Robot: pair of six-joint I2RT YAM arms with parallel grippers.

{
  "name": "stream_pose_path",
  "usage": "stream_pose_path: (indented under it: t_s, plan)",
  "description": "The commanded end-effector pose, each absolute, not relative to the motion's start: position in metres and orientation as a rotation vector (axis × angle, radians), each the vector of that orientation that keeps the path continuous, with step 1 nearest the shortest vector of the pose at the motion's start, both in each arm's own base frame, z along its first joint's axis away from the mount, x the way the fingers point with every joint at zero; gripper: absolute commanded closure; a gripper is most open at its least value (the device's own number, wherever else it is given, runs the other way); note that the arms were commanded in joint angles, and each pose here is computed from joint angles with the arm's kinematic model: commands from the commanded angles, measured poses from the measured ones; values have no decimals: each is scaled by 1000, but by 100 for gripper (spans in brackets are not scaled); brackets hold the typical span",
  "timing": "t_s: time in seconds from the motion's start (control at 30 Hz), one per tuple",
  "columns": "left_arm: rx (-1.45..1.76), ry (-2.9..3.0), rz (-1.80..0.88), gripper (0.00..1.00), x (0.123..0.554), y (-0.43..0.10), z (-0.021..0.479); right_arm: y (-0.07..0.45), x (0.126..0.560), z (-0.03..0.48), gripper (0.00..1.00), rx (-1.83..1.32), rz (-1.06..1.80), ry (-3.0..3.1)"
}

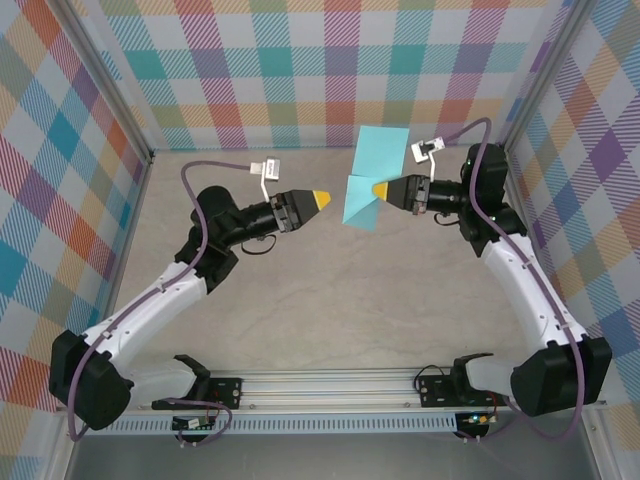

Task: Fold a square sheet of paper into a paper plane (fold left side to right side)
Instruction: Turn over the paper at the center of the table.

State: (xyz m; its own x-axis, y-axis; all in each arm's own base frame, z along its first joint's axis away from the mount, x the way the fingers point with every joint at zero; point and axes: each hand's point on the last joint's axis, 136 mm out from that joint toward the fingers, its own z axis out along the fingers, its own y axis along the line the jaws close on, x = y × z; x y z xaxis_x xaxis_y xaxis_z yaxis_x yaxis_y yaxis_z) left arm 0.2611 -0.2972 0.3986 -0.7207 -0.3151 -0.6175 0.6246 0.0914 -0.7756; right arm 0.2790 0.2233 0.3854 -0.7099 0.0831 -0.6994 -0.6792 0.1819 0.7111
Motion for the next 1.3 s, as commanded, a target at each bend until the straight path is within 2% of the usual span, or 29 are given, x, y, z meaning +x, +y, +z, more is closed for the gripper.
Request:
stream_pose_path:
  t_s: [0.0, 0.13, 0.2, 0.37, 0.57, 0.63, 0.73, 0.9, 1.03, 1.17, 1.27]
  plan:
    - [407, 1665, -1770, 0, 248, -314, 402, 234, 255, 412, 92, -673, 1629, 1775]
    - [437, 1656, -1794, 1, 243, -325, 403, 242, 245, 422, 90, -709, 1636, 1753]
    - [450, 1646, -1804, 6, 240, -328, 404, 246, 242, 423, 90, -720, 1648, 1753]
    - [444, 1622, -1793, 36, 239, -327, 406, 250, 236, 421, 90, -722, 1672, 1771]
    - [436, 1599, -1779, 61, 237, -324, 406, 249, 235, 417, 90, -710, 1677, 1787]
    - [432, 1592, -1766, 68, 236, -322, 406, 249, 235, 416, 86, -706, 1675, 1796]
    - [426, 1608, -1739, 75, 237, -320, 401, 247, 235, 413, 76, -690, 1641, 1816]
    - [387, 1802, -1509, 83, 247, -310, 358, 232, 248, 385, 45, -574, 1398, 1970]
    - [364, 2060, -1109, 93, 256, -289, 290, 199, 264, 332, 21, -409, 1048, 2184]
    - [379, 2293, -627, 100, 251, -258, 224, 155, 267, 279, 3, -242, 718, 2369]
    - [387, 2371, -220, 100, 248, -231, 194, 128, 263, 246, 0, -125, 537, 2462]
